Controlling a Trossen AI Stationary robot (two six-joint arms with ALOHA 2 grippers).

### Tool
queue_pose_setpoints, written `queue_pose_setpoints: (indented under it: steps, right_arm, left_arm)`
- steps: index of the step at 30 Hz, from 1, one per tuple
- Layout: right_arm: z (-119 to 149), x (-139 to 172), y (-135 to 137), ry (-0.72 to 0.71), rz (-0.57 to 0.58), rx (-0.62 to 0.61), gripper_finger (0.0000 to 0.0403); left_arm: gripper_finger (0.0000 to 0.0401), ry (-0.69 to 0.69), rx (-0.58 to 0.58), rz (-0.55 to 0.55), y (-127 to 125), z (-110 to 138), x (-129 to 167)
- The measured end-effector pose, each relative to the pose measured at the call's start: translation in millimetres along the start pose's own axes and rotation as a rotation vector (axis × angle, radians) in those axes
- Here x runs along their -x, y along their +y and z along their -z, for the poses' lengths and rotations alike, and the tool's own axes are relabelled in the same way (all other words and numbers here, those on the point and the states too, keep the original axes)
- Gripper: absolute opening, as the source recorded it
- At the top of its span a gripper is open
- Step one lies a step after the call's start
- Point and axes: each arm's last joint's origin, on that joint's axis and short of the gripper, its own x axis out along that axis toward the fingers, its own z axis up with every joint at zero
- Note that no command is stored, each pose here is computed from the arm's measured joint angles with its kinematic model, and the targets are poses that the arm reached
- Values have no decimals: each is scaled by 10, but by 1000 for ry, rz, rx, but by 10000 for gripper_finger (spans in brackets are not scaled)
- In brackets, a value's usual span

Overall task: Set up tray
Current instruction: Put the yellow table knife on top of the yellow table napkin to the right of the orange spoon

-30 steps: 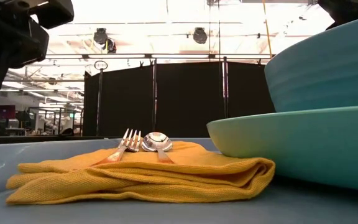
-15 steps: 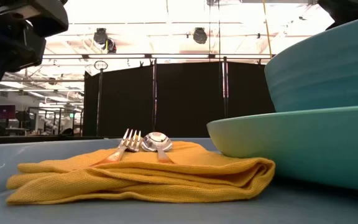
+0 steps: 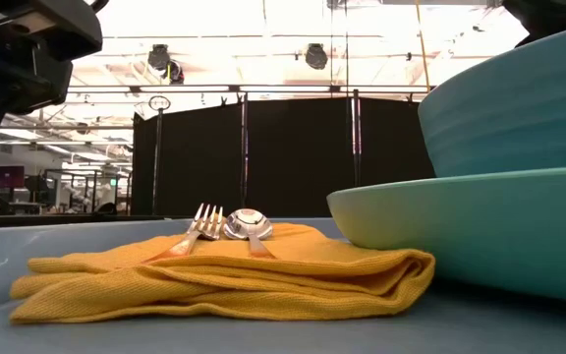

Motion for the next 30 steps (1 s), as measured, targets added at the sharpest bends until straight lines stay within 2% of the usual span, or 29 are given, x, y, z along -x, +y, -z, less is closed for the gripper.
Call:
queue_pose_setpoints:
  steps: [8,14,22,25,30]
  right_arm:
    - [-1,0,0,0,0,0,43]
    - [0,0,0,0,0,1,43]
    - [0,0,0,0,0,0,43]
    - [-1,0,0,0,0,0,43]
    - [-1,0,0,0,0,0,43]
  left_arm:
    - [214,0,-5,0,50,-20,-71]
    - [214,44,3,41,119,-48,-196]
    - [212,45,3,43,126,-48,-212]
    - [195,43,12,40,125,-58,-218]
    - [138,44,19,25,128,-80,-227]
